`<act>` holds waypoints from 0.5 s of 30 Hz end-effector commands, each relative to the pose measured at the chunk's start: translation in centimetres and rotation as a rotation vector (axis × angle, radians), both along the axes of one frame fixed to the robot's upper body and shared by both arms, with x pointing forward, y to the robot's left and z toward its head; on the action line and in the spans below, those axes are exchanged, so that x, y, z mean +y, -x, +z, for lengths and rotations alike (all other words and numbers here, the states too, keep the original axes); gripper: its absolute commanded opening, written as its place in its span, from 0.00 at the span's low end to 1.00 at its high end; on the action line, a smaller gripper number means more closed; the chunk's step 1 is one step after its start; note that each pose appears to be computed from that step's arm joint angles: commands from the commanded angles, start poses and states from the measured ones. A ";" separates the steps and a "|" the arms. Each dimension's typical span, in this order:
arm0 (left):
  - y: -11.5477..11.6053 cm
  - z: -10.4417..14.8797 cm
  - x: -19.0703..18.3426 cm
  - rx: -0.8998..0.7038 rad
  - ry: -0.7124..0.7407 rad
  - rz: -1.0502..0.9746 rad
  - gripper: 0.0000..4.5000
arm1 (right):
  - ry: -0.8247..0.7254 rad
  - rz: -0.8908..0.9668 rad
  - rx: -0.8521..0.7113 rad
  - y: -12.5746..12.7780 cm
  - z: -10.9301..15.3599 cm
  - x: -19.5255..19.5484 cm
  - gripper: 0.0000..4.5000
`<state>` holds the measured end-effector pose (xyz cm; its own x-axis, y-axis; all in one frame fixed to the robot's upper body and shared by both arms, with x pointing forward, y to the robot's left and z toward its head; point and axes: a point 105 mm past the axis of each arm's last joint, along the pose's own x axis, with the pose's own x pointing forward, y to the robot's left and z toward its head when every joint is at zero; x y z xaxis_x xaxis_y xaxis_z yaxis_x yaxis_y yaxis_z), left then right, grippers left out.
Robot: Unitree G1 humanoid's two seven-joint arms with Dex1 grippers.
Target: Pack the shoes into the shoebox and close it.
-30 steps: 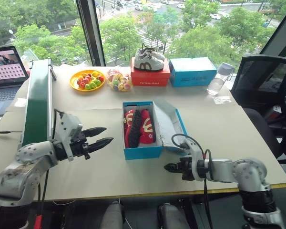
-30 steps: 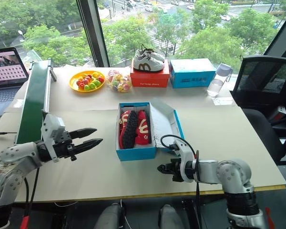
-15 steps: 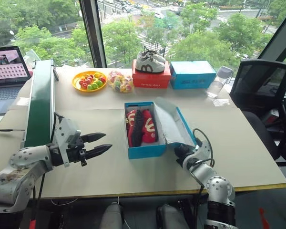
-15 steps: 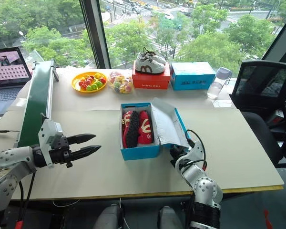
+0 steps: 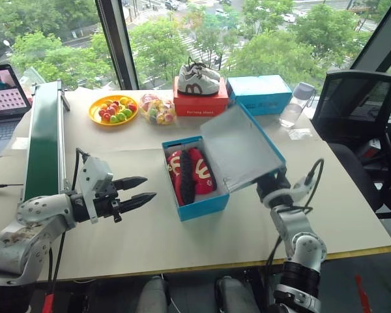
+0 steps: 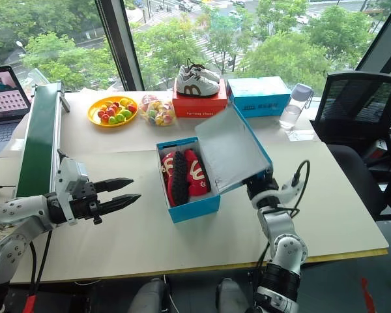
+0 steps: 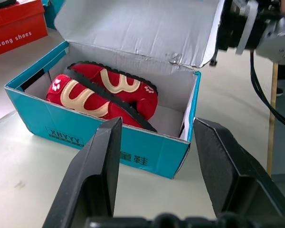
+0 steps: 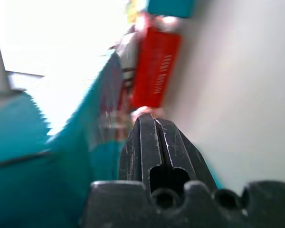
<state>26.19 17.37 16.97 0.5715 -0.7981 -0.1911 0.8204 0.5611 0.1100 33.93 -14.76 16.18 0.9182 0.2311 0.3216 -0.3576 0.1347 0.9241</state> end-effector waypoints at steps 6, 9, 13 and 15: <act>0.0 0.6 -0.5 -0.029 0.013 0.002 0.56 | 0.401 0.597 -0.505 8.5 6.1 7.7 0.01; -0.1 0.7 -0.4 -0.031 0.014 0.008 0.56 | 0.660 0.626 -0.456 7.1 4.3 9.6 0.01; -0.1 0.6 -0.6 -0.028 0.016 0.009 0.56 | 0.914 0.526 -0.385 3.1 2.6 10.8 0.01; -0.1 0.5 -0.7 -0.027 0.016 0.008 0.56 | 0.932 0.476 -0.374 1.4 2.8 11.2 0.01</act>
<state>26.46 17.11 16.58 0.5887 -0.7856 -0.1905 0.8074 0.5830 0.0911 31.34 -3.68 17.86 0.5143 0.8567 0.0401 -0.7913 0.4561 0.4072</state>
